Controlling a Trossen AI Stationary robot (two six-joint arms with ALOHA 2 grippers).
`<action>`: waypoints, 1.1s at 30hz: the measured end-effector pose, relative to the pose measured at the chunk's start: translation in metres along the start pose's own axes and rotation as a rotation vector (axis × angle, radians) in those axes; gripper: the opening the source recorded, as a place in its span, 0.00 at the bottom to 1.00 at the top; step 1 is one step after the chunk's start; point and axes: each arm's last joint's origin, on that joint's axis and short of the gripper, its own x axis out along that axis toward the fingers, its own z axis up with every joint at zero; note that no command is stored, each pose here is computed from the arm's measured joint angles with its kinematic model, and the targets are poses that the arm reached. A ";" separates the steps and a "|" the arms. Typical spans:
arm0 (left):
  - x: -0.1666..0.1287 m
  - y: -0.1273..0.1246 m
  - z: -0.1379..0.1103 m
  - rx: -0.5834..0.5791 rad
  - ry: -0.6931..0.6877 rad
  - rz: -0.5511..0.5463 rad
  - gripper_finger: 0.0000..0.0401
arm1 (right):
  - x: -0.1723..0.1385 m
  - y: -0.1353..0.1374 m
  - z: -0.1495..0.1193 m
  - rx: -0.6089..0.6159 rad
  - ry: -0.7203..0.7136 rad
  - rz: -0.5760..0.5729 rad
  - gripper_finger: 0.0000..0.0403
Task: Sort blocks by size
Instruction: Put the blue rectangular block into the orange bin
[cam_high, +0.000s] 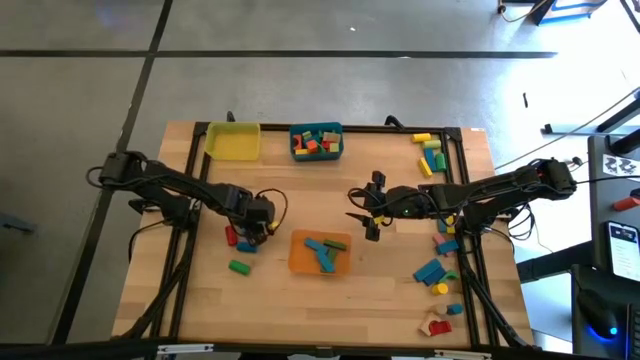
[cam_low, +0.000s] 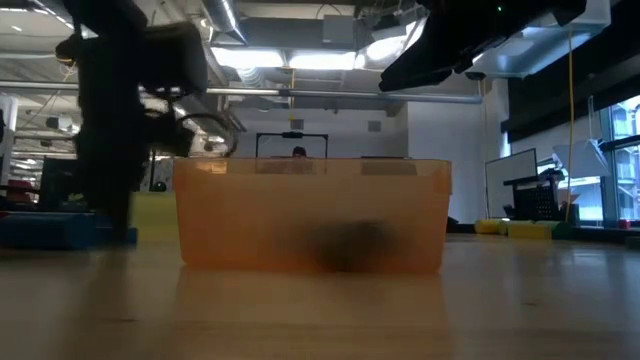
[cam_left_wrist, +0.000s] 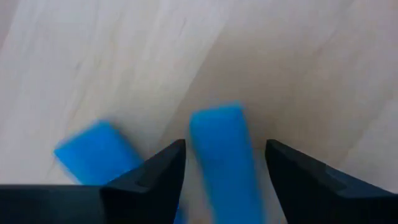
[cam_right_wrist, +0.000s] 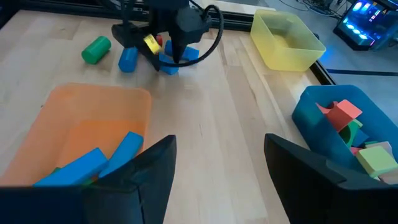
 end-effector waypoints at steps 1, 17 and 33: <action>0.000 -0.001 0.002 -0.001 -0.023 -0.015 0.50 | 0.000 0.000 0.000 0.000 0.000 0.000 0.60; 0.008 0.002 -0.006 0.165 0.033 -0.007 0.34 | 0.000 0.000 -0.001 -0.003 0.009 0.000 0.60; -0.007 -0.006 0.006 0.267 -0.009 -0.053 0.27 | 0.000 0.000 -0.002 -0.007 0.022 0.001 0.60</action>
